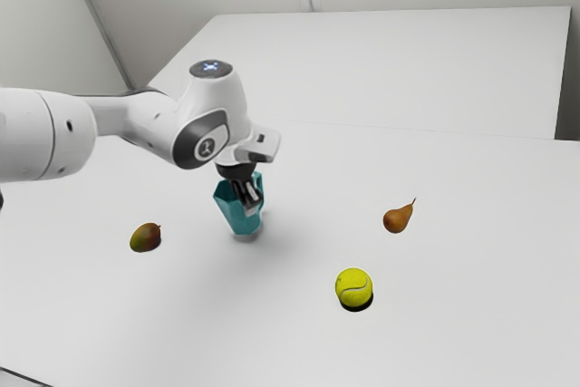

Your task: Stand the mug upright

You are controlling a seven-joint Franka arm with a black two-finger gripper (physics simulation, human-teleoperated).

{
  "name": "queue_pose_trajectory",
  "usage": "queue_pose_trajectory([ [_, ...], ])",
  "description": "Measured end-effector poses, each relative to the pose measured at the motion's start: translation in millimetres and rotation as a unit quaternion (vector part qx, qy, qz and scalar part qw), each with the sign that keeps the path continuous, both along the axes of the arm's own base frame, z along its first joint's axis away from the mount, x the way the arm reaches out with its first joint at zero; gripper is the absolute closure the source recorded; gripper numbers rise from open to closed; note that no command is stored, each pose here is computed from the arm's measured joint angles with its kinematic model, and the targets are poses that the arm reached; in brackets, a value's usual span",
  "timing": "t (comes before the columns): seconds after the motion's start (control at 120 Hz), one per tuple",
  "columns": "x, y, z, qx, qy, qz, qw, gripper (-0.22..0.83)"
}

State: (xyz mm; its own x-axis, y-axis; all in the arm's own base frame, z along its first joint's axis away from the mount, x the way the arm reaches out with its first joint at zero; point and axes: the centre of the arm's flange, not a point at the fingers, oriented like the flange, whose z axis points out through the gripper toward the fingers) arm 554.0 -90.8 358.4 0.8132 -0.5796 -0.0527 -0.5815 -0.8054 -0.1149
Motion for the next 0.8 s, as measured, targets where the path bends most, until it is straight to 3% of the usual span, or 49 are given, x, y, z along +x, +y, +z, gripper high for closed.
queue_pose_trajectory([
  [0.592, 1, -5, -17, 0.001, 0.012, 0.049, 0.999, 0.78],
  [0.8, 1, -5, -15, -0.006, 0.012, 0.06, 0.998, 0.57],
])
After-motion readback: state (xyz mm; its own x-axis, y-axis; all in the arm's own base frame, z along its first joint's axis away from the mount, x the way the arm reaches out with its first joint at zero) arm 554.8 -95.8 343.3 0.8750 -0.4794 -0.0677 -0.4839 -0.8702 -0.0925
